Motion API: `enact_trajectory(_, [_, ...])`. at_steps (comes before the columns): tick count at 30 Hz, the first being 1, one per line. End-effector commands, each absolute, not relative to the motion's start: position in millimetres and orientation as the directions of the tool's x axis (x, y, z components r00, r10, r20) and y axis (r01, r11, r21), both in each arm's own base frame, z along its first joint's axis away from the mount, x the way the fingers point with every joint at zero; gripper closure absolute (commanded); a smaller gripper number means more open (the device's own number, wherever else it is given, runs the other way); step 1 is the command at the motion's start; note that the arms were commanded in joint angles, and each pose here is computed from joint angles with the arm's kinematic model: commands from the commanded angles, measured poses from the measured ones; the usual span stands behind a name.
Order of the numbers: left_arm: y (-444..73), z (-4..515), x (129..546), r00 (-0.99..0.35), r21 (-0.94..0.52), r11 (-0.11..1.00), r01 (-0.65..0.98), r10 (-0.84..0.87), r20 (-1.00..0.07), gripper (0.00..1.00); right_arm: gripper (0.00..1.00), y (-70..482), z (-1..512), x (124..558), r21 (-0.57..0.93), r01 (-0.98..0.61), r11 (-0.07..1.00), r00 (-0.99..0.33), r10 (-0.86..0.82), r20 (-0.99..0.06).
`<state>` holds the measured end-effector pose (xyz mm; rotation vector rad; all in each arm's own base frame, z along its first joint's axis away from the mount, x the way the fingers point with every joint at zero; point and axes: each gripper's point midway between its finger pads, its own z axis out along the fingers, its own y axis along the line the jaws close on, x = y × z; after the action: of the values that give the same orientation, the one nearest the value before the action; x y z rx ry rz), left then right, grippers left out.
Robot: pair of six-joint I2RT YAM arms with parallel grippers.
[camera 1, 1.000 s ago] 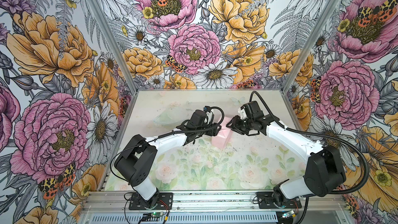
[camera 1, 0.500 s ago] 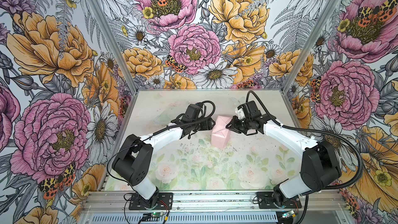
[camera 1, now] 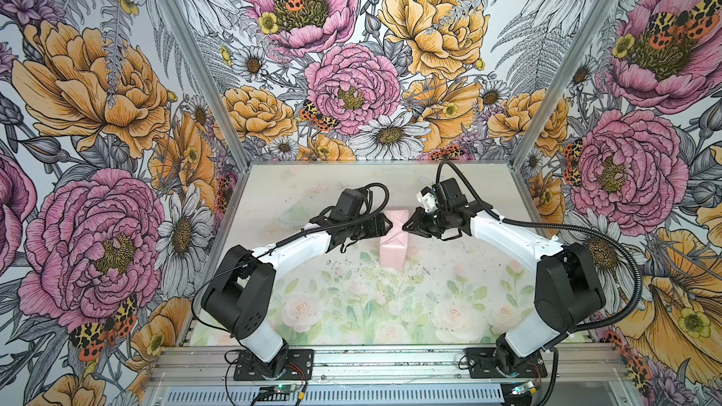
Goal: Wrap the gift box in paper
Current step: 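Move the right gripper to the tape dispenser while left gripper holds the box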
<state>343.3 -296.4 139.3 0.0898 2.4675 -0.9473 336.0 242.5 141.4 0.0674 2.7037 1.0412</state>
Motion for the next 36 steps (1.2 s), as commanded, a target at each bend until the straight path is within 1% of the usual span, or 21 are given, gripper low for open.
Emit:
enact_trajectory(1, [-302, 118, 340, -0.893, -0.599, 0.771, 0.216, -0.092, -0.441, 0.28, 0.81, 238, 120, 323, 0.621, -0.017, 0.783, -0.982, 0.106, -0.160])
enact_trajectory(8, [-295, 86, 332, -0.905, -0.520, 0.829, 0.204, -0.043, -0.424, 0.29, 0.81, 238, 124, 326, 0.619, -0.026, 0.785, -0.979, 0.106, -0.176])
enact_trajectory(12, [-286, 68, 328, -0.907, -0.449, 0.869, 0.206, -0.003, -0.422, 0.30, 0.74, 231, 144, 333, 0.638, -0.059, 0.768, -0.967, 0.115, -0.227])
enact_trajectory(14, [-281, 61, 326, -0.908, -0.412, 0.887, 0.208, 0.019, -0.419, 0.30, 0.71, 216, 161, 338, 0.647, -0.081, 0.758, -0.952, 0.134, -0.276])
enact_trajectory(17, [-275, 55, 322, -0.910, -0.381, 0.900, 0.210, 0.038, -0.413, 0.30, 0.67, 179, 185, 351, 0.646, -0.096, 0.757, -0.912, 0.192, -0.361])
enact_trajectory(19, [-274, 53, 320, -0.911, -0.375, 0.902, 0.212, 0.044, -0.409, 0.30, 0.66, 152, 197, 360, 0.636, -0.114, 0.763, -0.883, 0.216, -0.417])
enact_trajectory(21, [-272, 53, 320, -0.911, -0.369, 0.905, 0.213, 0.047, -0.411, 0.30, 0.66, 130, 200, 369, 0.624, -0.119, 0.772, -0.868, 0.225, -0.443])
enact_trajectory(28, [-272, 58, 320, -0.907, -0.368, 0.905, 0.215, 0.045, -0.419, 0.30, 0.66, 68, 177, 409, 0.528, -0.112, 0.842, -0.863, 0.181, -0.472])
enact_trajectory(33, [-273, 60, 320, -0.905, -0.371, 0.903, 0.217, 0.044, -0.423, 0.30, 0.68, 38, 156, 438, 0.451, -0.114, 0.885, -0.864, 0.137, -0.485])
enact_trajectory(36, [-274, 61, 320, -0.907, -0.379, 0.901, 0.213, 0.038, -0.419, 0.30, 0.68, 21, 141, 451, 0.421, -0.112, 0.900, -0.873, 0.113, -0.475])
